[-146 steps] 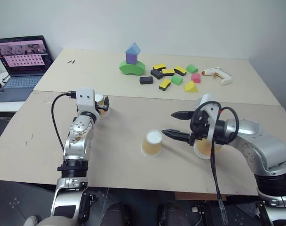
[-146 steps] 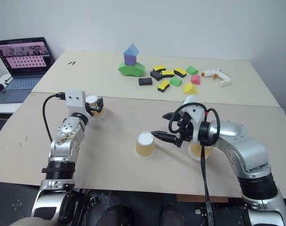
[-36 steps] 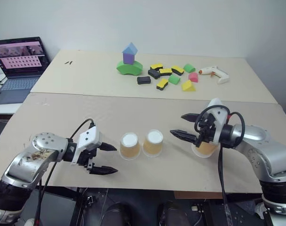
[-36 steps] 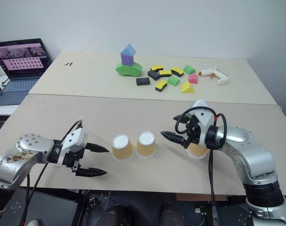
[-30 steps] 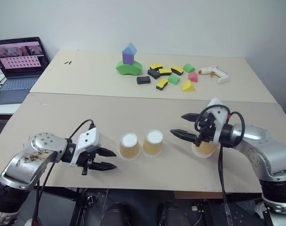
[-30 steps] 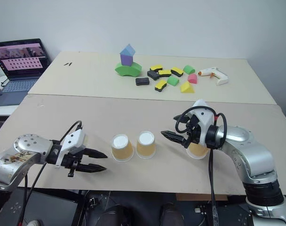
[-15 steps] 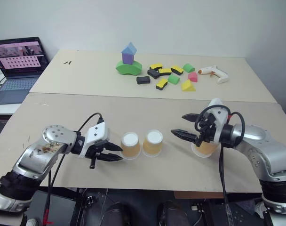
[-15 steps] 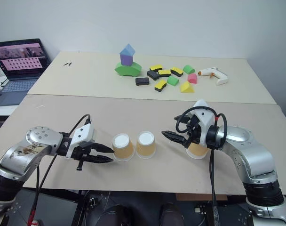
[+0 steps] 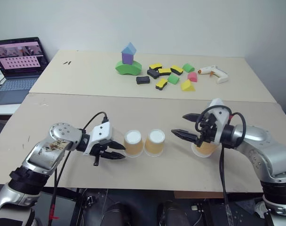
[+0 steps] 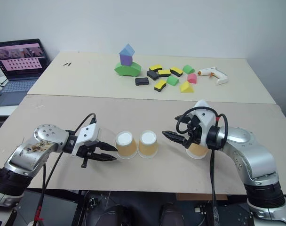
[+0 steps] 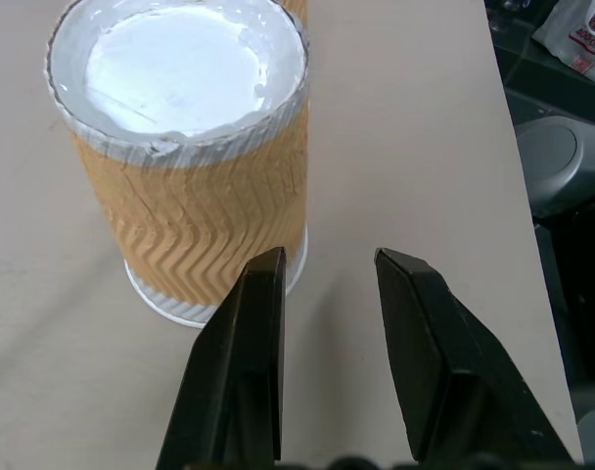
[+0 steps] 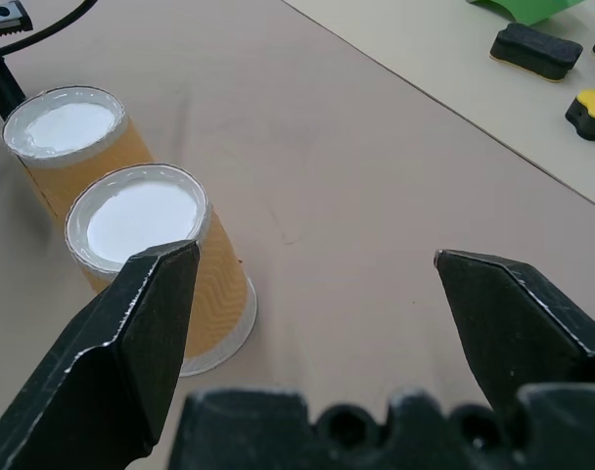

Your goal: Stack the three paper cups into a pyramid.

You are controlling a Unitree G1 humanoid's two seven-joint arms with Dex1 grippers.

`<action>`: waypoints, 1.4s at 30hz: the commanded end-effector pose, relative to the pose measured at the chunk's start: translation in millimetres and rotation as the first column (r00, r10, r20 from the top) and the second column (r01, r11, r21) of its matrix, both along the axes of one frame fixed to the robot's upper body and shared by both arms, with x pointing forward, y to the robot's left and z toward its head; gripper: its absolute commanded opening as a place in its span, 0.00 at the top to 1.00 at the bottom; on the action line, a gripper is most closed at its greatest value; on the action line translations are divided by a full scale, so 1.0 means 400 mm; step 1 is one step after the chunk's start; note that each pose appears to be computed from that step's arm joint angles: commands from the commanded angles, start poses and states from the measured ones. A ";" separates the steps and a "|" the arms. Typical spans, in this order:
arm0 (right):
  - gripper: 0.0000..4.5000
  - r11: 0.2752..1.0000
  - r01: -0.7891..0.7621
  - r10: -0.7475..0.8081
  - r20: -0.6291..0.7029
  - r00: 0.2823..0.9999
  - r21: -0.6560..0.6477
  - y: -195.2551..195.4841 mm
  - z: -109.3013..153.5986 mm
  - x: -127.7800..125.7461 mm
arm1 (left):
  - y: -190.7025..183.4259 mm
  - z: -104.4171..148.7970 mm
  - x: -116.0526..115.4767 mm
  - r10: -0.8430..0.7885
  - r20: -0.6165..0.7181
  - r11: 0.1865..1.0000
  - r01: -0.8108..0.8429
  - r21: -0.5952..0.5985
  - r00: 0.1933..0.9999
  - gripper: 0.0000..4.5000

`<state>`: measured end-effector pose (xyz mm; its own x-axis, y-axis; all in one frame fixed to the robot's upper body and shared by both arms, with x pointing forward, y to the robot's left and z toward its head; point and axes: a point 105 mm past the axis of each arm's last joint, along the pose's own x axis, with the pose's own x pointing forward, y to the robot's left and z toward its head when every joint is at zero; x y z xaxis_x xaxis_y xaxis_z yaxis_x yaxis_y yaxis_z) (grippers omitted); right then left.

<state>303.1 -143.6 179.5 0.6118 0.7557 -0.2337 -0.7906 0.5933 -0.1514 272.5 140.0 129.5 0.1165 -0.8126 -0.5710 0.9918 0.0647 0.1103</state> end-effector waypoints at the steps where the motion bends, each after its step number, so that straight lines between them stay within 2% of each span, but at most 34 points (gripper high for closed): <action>1: 0.00 1.000 -0.004 0.004 0.066 0.998 0.002 -0.007 0.043 -0.009 | 0.024 0.044 -0.011 0.001 0.027 1.000 0.000 -0.010 1.000 0.66; 8: 0.00 1.000 -0.004 0.004 0.063 0.998 -0.004 -0.017 0.043 -0.001 | 0.082 0.107 -0.028 0.118 0.016 0.991 -0.117 -0.061 0.993 0.66; 13: 0.00 1.000 0.012 -0.011 0.066 0.998 -0.010 -0.037 0.051 0.001 | 0.111 0.140 0.033 0.319 0.106 0.941 -0.301 -0.155 0.942 0.66; 15: 0.00 1.000 0.024 -0.022 0.069 0.997 -0.017 -0.056 0.058 -0.004 | 0.135 0.156 0.102 0.491 0.215 0.867 -0.450 -0.213 0.844 0.66; 16: 0.00 0.999 0.036 -0.035 0.075 0.997 -0.021 -0.074 0.069 -0.008 | 0.149 0.179 0.151 0.609 0.296 0.791 -0.539 -0.288 0.736 0.66; 17: 0.00 0.999 0.046 -0.044 0.080 0.996 -0.021 -0.091 0.080 -0.014 | 0.149 0.203 0.180 0.698 0.290 0.712 -0.587 -0.387 0.655 0.66; 19: 0.00 0.998 0.059 -0.057 0.084 0.995 -0.015 -0.114 0.096 -0.023 | 0.098 0.215 0.167 0.689 0.258 0.705 -0.542 -0.458 0.677 0.66; 23: 0.00 0.997 0.069 -0.067 0.076 0.995 -0.019 -0.170 0.122 -0.047 | 0.040 0.192 0.097 0.533 0.197 0.810 -0.430 -0.398 0.823 0.66; 30: 0.00 0.990 0.079 -0.081 -0.019 0.997 -0.119 -0.259 0.091 -0.084 | 0.020 0.216 0.001 0.275 0.141 0.929 -0.225 -0.294 0.951 0.66; 33: 0.00 0.992 0.057 -0.063 -0.052 0.997 -0.117 -0.273 0.083 -0.090 | 0.035 0.245 -0.026 0.178 0.113 0.957 -0.146 -0.251 0.977 0.66; 36: 0.00 0.994 0.015 -0.026 -0.099 0.995 -0.111 -0.271 0.057 -0.089 | 0.048 0.277 -0.023 0.131 0.127 0.972 -0.101 -0.214 0.983 0.66; 42: 0.00 0.987 0.016 -0.046 -0.186 0.982 -0.160 -0.301 -0.051 -0.060 | 0.042 0.291 -0.007 0.088 0.152 0.981 -0.059 -0.187 0.984 0.66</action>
<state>275.0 -260.8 158.6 0.5610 0.6880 -0.4604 -0.7928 0.6065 -0.0599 269.2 158.9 238.3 0.2560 -0.8852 -0.3885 0.9607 0.1883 0.2041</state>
